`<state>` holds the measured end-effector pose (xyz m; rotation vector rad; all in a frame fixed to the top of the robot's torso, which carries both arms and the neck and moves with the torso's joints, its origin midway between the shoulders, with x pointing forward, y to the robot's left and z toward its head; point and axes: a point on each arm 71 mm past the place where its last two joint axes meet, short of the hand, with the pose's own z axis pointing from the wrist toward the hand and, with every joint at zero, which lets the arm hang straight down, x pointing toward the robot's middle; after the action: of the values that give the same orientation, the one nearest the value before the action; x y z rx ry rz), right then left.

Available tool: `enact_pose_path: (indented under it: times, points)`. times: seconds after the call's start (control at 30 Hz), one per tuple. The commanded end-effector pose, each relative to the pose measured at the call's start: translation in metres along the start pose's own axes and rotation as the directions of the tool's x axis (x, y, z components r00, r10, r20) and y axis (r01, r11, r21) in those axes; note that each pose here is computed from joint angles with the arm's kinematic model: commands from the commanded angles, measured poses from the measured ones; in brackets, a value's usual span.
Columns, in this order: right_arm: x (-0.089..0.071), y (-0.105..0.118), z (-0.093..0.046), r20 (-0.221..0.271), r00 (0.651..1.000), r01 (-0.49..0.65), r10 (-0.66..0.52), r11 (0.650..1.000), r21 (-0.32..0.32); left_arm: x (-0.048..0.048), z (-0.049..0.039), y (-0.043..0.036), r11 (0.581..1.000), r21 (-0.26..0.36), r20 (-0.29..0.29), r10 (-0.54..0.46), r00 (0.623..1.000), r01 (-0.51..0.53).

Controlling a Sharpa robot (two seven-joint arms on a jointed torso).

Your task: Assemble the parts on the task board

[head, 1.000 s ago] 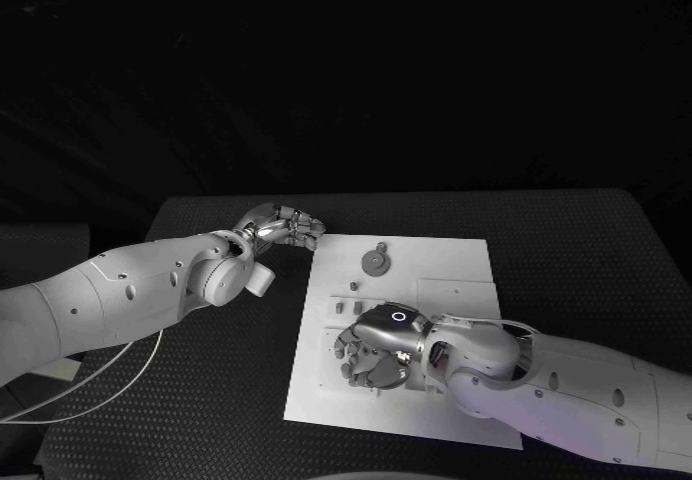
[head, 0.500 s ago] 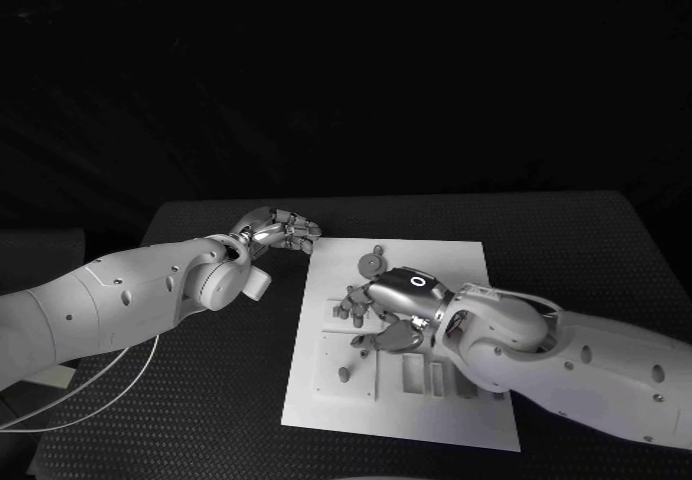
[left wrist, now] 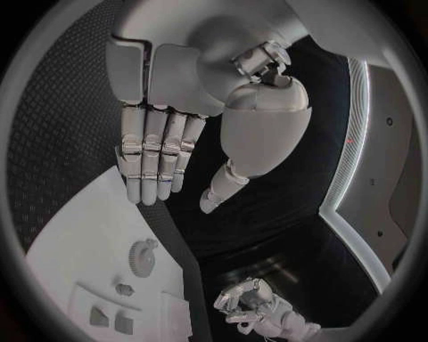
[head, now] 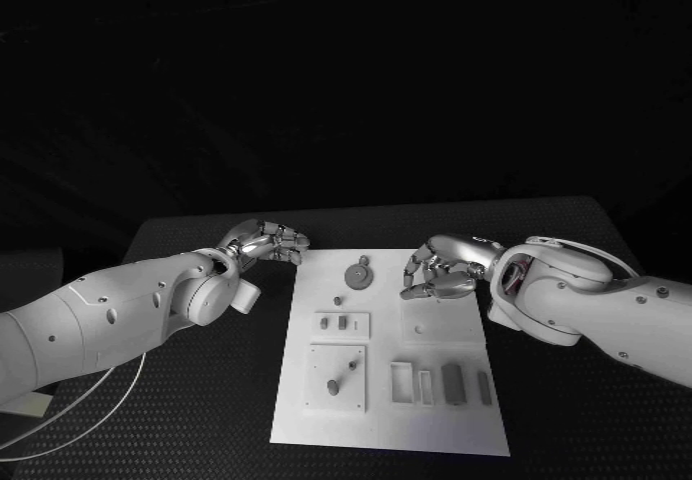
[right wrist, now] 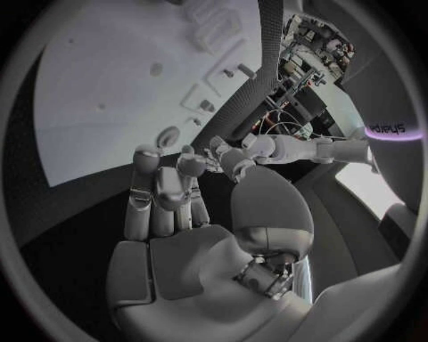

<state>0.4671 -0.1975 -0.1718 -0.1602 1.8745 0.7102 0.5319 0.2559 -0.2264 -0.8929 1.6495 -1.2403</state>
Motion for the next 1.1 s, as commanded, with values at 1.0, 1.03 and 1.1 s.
enact_pose_path:
  times: [1.0, 1.03, 1.1]
  points:
    - [0.06, -0.049, -0.07, -0.397, 0.885, -0.067, 0.244, 0.91, 0.409, -0.0074, -0.0196, -0.0098, 0.999, 0.043, -0.032, -0.024, 0.999, 0.026]
    - [0.062, -0.048, -0.07, -0.405, 0.879, -0.071, 0.25, 0.91, 0.409, -0.0071, -0.0193, -0.0098, 0.999, 0.043, -0.033, -0.025, 0.999, 0.026]
    - [0.066, -0.047, -0.071, -0.422, 0.869, -0.073, 0.259, 0.91, 0.409, -0.0062, -0.0188, -0.01, 0.999, 0.043, -0.036, -0.025, 0.999, 0.027]
